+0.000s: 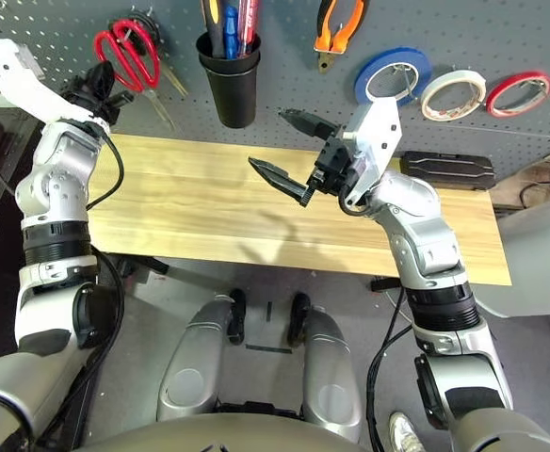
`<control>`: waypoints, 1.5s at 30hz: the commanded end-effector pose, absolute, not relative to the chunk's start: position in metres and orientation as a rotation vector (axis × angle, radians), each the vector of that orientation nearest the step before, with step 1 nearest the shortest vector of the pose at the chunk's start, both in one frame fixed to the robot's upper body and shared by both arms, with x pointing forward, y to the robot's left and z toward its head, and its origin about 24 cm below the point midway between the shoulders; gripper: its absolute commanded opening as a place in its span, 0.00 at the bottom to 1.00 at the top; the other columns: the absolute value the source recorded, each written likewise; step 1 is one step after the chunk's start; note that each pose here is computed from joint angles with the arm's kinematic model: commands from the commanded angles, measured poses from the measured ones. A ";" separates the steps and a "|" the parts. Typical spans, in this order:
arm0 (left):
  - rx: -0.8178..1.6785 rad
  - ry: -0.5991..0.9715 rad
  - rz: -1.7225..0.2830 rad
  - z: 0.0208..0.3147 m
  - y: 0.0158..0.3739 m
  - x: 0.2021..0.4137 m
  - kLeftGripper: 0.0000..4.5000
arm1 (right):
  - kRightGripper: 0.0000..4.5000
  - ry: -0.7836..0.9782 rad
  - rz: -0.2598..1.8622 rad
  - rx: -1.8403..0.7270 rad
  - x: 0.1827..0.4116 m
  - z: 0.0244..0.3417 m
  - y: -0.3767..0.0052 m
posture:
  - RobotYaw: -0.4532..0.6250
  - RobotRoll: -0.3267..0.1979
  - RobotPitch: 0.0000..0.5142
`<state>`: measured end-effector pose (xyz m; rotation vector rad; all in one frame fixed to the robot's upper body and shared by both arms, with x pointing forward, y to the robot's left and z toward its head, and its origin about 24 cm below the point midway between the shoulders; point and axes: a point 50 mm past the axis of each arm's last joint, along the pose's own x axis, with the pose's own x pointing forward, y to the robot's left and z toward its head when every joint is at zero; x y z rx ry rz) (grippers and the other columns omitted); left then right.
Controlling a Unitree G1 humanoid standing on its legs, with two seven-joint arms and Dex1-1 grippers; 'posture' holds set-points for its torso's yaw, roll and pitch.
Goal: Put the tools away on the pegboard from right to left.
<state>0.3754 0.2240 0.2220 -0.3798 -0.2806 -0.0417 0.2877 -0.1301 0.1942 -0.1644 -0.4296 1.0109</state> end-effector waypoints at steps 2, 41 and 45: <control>-0.351 -0.237 -0.022 0.208 0.226 0.380 0.20 | 1.00 -0.439 1.015 -0.172 0.286 0.194 -0.127 | 0.49 0.62 0.49; -0.166 -0.266 0.053 0.120 0.287 0.281 0.99 | 1.00 -0.365 -0.342 -0.189 0.270 0.125 -0.283 | 0.44 0.62 0.41; -0.157 -0.268 0.061 0.119 0.292 0.280 0.99 | 1.00 -0.372 -0.366 -0.196 0.272 0.127 -0.287 | 0.44 0.62 0.41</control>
